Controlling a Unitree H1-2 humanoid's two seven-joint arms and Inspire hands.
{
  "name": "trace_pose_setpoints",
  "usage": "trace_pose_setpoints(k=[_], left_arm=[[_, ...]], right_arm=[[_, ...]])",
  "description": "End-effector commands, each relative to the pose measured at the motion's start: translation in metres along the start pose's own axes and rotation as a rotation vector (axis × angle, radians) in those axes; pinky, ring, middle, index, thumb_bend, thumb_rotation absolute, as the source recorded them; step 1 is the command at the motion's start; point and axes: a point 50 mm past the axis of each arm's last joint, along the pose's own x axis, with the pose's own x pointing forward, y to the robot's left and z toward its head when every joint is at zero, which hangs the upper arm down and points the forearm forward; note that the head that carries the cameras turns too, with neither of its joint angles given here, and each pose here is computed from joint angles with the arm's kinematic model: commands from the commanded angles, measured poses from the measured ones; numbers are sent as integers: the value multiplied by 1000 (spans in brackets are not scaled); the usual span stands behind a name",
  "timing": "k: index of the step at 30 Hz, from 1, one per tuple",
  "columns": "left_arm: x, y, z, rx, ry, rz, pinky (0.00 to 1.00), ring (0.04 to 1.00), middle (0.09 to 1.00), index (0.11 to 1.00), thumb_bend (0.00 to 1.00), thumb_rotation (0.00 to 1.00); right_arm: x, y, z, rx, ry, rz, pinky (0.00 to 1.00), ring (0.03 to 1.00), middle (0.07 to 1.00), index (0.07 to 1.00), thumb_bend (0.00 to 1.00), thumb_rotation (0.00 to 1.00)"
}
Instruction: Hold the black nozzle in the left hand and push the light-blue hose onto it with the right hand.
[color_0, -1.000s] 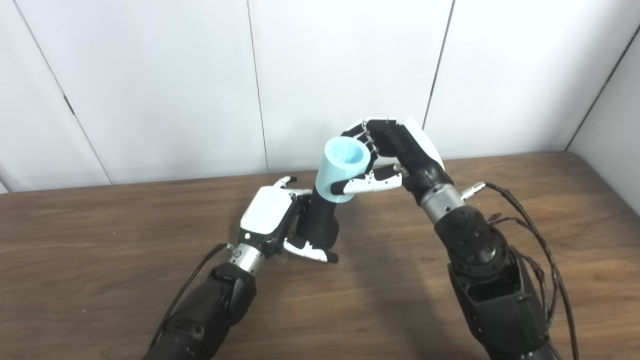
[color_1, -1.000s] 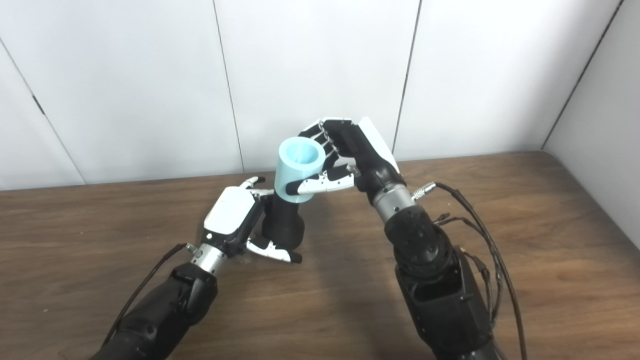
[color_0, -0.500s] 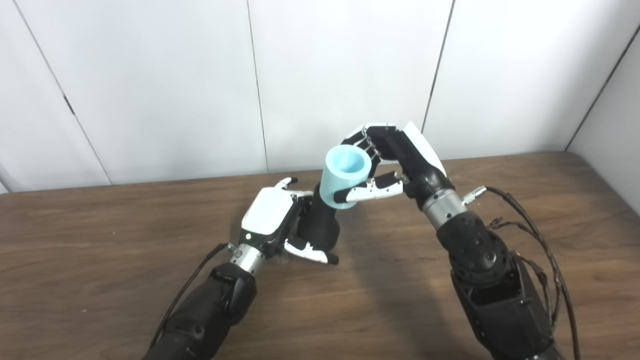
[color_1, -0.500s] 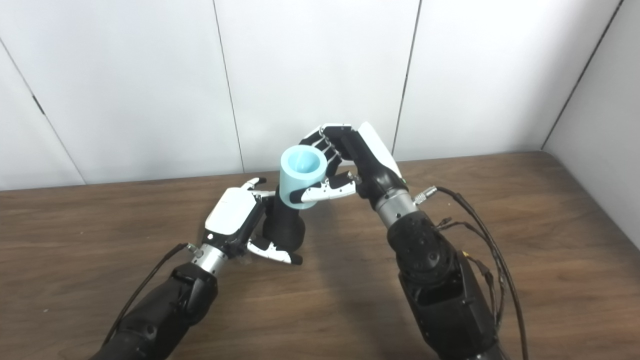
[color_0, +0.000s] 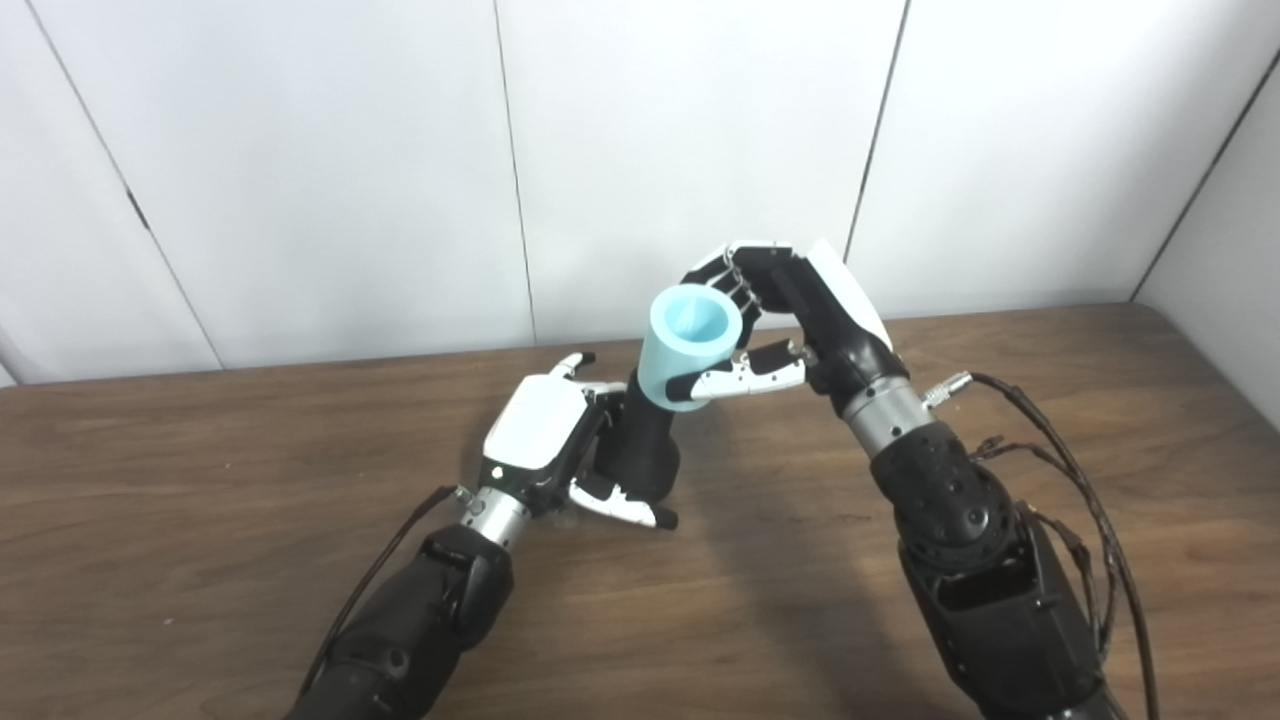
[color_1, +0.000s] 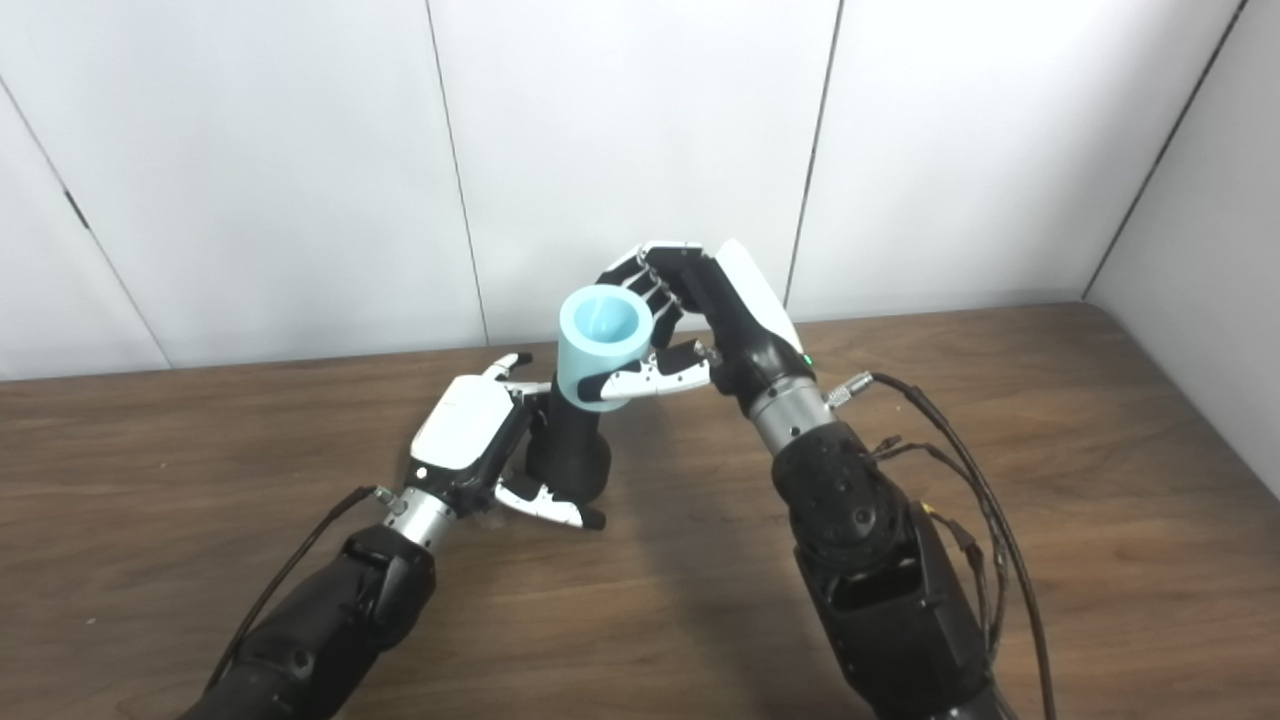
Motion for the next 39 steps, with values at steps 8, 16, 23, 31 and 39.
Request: trace_pose_setpoints(k=[8, 16, 23, 31, 39], left_arm=[[-204, -157, 43, -268, 366, -363, 893, 461, 430, 526, 501, 0], [-205, -157, 44, -274, 370, -353, 889, 460, 427, 527, 501, 0], [-205, -157, 44, -276, 367, -362, 908, 462, 438, 525, 502, 0], [-207, -156, 42, -270, 367, -359, 903, 461, 431, 525, 501, 0], [-208, -156, 42, -267, 365, -351, 903, 460, 425, 526, 501, 0]], right_arm=[[19, -21, 42, 140, -223, -171, 321, 411, 464, 529, 517, 0], [20, -20, 43, 164, -206, -174, 321, 415, 459, 515, 519, 0], [18, -17, 38, 146, -172, -168, 314, 414, 464, 525, 517, 0], [16, -17, 35, 101, -153, -158, 312, 414, 470, 522, 517, 0], [16, -18, 32, 89, -126, -147, 334, 431, 472, 502, 519, 0]])
